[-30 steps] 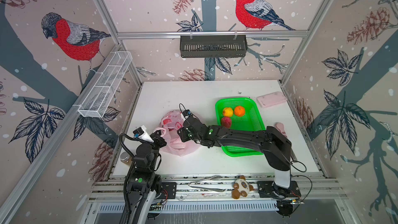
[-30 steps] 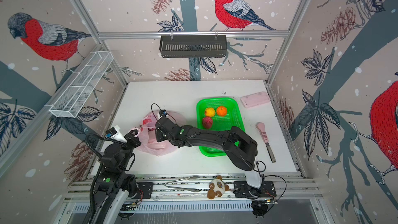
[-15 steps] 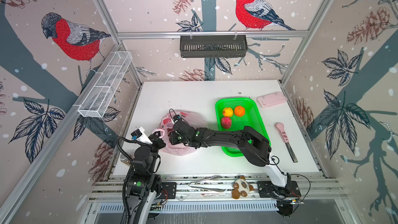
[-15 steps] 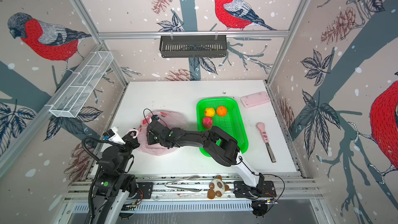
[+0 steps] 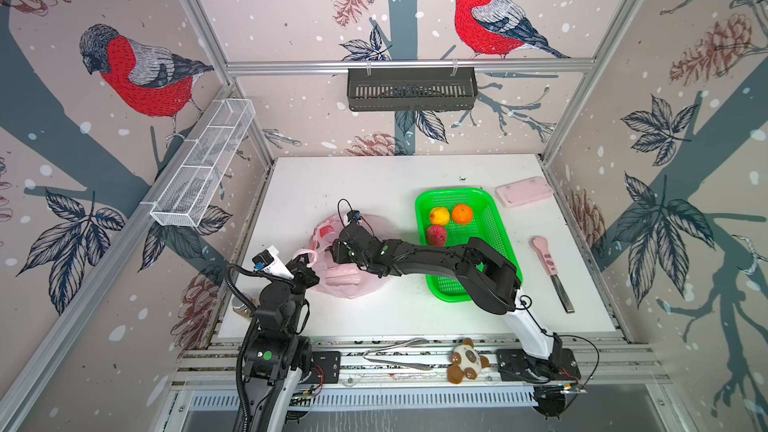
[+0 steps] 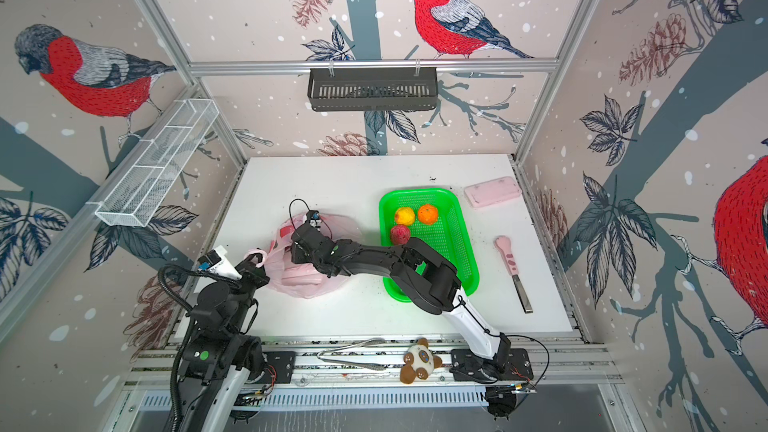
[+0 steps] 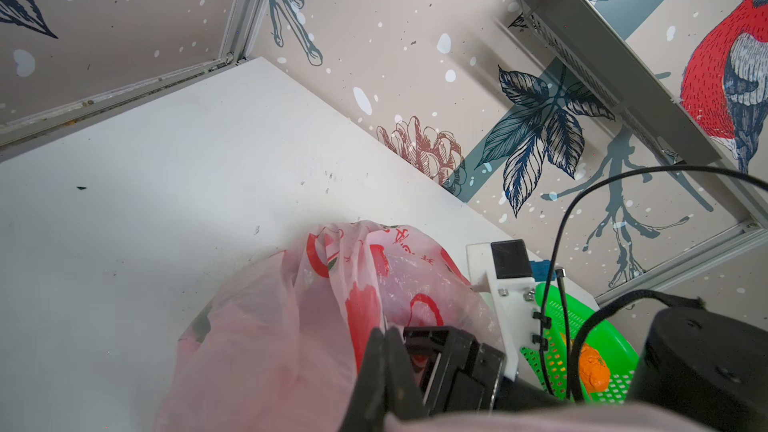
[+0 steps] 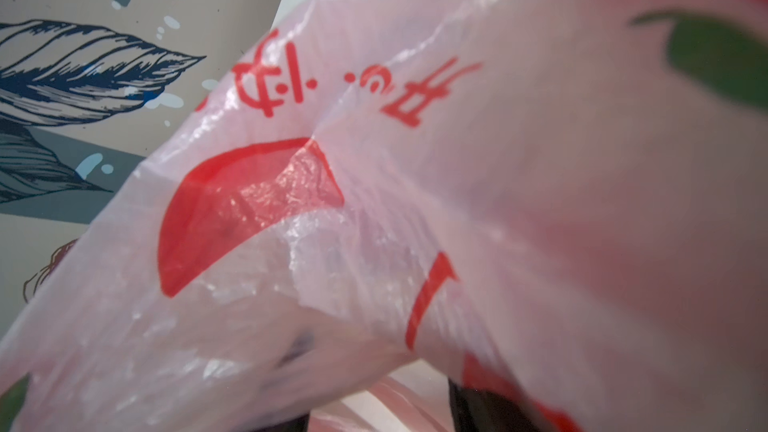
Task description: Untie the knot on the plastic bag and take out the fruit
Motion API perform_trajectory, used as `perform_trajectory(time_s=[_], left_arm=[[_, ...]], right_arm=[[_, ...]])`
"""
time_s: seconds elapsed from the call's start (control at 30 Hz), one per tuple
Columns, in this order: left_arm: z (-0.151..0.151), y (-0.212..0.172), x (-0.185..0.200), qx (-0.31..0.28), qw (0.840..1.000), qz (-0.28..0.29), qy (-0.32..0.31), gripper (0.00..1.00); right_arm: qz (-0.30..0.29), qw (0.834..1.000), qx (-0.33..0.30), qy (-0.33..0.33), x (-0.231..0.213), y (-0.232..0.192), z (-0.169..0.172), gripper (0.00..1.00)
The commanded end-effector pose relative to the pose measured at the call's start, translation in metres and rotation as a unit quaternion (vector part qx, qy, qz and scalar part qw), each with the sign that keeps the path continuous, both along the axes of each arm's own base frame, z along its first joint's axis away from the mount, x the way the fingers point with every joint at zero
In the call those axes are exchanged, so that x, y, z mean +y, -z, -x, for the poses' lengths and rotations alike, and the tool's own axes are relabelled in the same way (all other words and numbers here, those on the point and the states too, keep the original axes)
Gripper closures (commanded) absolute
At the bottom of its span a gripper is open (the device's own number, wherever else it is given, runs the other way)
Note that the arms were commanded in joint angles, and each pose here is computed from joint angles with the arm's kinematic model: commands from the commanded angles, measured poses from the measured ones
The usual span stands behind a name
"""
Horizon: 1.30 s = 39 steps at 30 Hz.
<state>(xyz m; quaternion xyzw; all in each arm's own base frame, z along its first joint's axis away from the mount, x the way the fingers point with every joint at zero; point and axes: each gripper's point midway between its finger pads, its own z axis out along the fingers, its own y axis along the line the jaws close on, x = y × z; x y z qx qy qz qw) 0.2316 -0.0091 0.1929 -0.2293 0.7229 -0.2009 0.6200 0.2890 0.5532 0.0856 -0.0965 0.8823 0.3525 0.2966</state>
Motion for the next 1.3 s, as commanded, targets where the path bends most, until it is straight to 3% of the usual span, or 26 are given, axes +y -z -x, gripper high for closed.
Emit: perform_trajectory(time_s=[0.0,0.53,0.9,1.27], left_arm=[[0.000,-0.005,0.004,-0.006,1.000,-0.001,-0.013,1.00],[0.004,-0.011,0.007,-0.017,1.000,0.005,-0.019,1.00],[0.005,-0.007,-0.009,-0.005,0.999,0.039,0.021,1.00],[0.004,-0.009,-0.023,-0.017,0.997,0.045,0.063,1.00]], right_arm=[[0.000,0.999,-0.027,0.033,-0.005,-0.009,-0.015,0.46],[0.049,0.997,-0.039,0.053,-0.031,-0.001,-0.043,0.40],[-0.018,0.999,0.004,0.033,0.000,-0.004,-0.026,0.17],[-0.059,0.997,0.026,0.049,0.008,-0.002,-0.031,0.08]])
